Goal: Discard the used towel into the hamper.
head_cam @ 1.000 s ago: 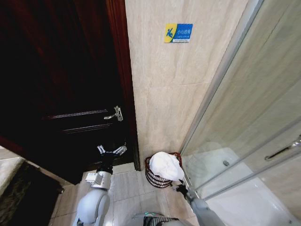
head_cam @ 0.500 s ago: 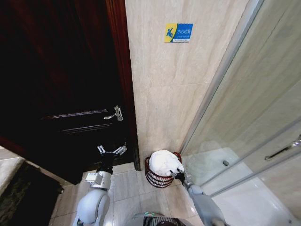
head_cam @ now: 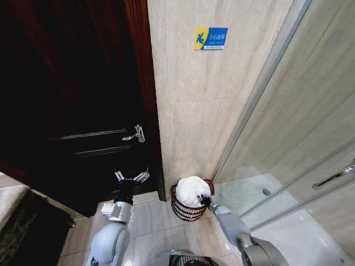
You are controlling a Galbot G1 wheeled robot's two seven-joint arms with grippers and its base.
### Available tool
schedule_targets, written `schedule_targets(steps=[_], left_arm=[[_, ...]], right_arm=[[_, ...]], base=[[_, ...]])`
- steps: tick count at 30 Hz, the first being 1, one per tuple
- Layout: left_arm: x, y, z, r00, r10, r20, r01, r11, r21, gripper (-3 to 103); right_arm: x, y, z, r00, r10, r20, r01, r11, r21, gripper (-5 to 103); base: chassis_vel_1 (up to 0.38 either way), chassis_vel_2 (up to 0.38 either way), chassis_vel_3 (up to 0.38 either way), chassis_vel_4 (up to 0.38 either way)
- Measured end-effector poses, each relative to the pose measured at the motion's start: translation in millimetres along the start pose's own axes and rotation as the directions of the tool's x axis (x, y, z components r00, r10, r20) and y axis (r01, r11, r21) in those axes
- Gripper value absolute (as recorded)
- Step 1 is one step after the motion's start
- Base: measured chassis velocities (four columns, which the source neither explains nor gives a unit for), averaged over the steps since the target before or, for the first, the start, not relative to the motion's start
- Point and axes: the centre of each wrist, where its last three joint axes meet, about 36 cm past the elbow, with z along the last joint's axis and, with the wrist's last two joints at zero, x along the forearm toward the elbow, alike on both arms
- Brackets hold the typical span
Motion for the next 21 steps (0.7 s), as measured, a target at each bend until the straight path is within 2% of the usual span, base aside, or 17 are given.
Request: schedule_targets(steps=[3,6,7,8,11,13,14,16,19,20,21], left_arm=[[0,0.0,0,1.0,0.0,0.0,0.0,1.0,0.0,100],[0,0.0,0,1.0,0.0,0.0,0.0,1.0,0.0,100],[0,0.0,0,1.0,0.0,0.0,0.0,1.0,0.0,100],[0,0.0,0,1.0,0.0,0.0,0.0,1.0,0.0,100],[0,0.0,0,1.0,0.0,0.0,0.0,1.0,0.0,100],[0,0.0,0,1.0,0.0,0.0,0.0,1.0,0.0,100],[0,0.0,0,1.0,0.0,0.0,0.0,1.0,0.0,100],[0,0.0,0,1.0,0.0,0.0,0.0,1.0,0.0,100],[0,0.0,0,1.0,0.0,0.0,0.0,1.0,0.0,100],[0,0.0,0,1.0,0.0,0.0,0.0,1.0,0.0,100],[0,0.0,0,1.0,0.0,0.0,0.0,1.0,0.0,100]], right_arm=[[1,-1,0,1.0,0.004,-0.013,-0.005,1.0,-0.019,5],[4,-6,-8,1.0,0.01,0.024,-0.009,1.0,-0.027,4],[9,-12,-13,0.998,0.012,0.057,-0.01,1.0,-0.026,9],[9,-12,-13,0.998,0.012,0.057,-0.01,1.0,-0.026,9],[28,-30,-4,0.992,0.001,0.13,-0.002,1.0,0.008,25],[32,-33,-2,0.989,-0.004,0.147,0.001,1.0,0.016,25],[45,-36,2,0.983,-0.015,0.184,0.01,1.0,0.028,36],[54,-34,2,0.979,-0.019,0.204,0.014,1.0,0.028,36],[82,-22,-3,0.964,-0.017,0.265,0.009,0.999,0.031,52],[82,-22,-3,0.964,-0.017,0.265,0.009,0.999,0.031,52],[95,-14,-9,0.954,-0.01,0.3,-0.002,0.999,0.039,58]], base=[[0.0,0.0,0.0,0.0],[0.0,0.0,0.0,0.0],[0.0,0.0,0.0,0.0],[0.0,0.0,0.0,0.0],[0.0,0.0,0.0,0.0],[0.0,0.0,0.0,0.0],[0.0,0.0,0.0,0.0],[0.0,0.0,0.0,0.0],[0.0,0.0,0.0,0.0],[0.0,0.0,0.0,0.0],[0.0,0.0,0.0,0.0]])
